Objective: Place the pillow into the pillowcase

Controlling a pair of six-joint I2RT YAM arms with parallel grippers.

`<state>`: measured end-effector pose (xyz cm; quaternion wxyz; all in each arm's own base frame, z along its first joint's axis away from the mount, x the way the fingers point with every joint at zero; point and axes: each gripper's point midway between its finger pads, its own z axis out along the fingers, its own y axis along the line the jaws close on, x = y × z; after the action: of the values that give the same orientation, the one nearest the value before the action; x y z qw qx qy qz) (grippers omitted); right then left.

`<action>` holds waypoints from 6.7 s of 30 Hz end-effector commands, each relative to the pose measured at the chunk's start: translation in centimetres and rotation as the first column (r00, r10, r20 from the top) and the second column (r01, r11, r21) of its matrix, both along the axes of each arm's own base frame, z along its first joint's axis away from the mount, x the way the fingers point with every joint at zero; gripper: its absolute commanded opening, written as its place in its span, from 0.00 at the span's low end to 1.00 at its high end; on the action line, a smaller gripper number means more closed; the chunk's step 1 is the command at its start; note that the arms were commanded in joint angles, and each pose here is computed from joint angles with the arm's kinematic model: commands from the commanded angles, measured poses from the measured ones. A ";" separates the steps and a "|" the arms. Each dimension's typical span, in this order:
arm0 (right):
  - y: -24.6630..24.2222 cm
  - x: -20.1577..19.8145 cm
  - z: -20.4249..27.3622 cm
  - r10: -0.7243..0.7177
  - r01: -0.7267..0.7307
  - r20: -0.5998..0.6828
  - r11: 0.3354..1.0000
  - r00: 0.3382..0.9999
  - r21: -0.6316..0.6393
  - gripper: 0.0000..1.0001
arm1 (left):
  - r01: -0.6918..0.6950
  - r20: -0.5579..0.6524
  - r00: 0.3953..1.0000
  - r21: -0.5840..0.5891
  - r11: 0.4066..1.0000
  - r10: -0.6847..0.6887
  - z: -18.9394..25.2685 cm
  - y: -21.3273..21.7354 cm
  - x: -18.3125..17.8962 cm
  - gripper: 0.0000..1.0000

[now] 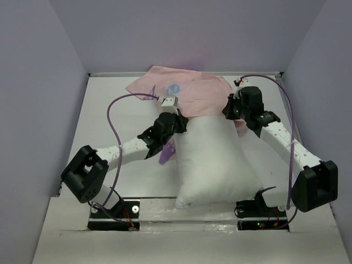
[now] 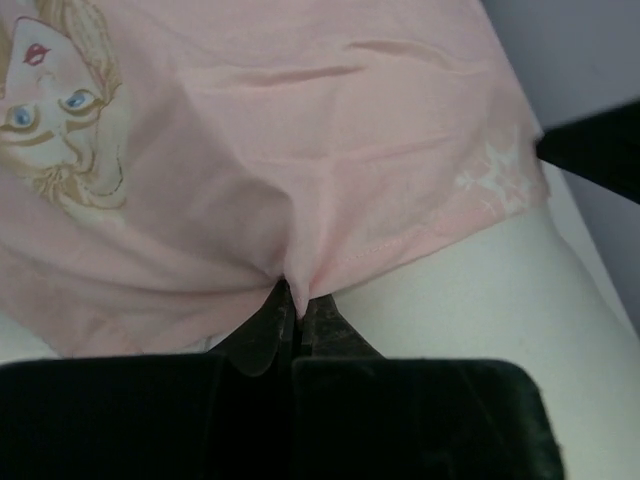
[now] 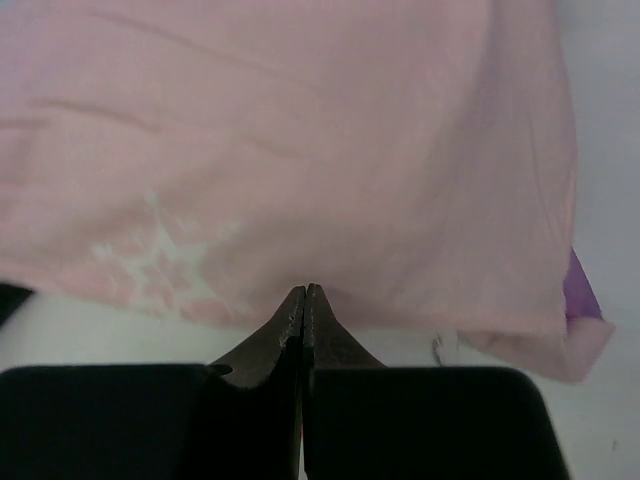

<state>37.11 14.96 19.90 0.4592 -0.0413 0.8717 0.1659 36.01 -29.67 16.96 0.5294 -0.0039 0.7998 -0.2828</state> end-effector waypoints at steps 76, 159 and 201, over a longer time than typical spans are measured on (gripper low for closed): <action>5.4 1.8 9.7 0.224 -0.269 0.246 0.948 0.943 0.167 0.46 | 0.298 0.222 0.922 0.116 0.948 -0.317 12.2 -3.0 -8.1 0.00; 22.6 -8.2 8.6 0.423 -0.735 0.601 0.379 0.678 0.563 0.00 | 0.822 0.397 0.568 -0.322 0.470 -0.721 24.3 -11.5 -22.3 0.40; 16.2 -12.4 -1.3 0.211 -0.266 0.320 0.954 0.924 0.139 0.65 | 0.062 -0.107 0.994 0.421 0.905 -0.018 9.6 4.2 -3.2 0.89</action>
<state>24.74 33.14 19.18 0.5587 -0.1380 0.7507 0.3246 33.41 -24.53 28.79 0.5018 0.0687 0.8551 -0.1106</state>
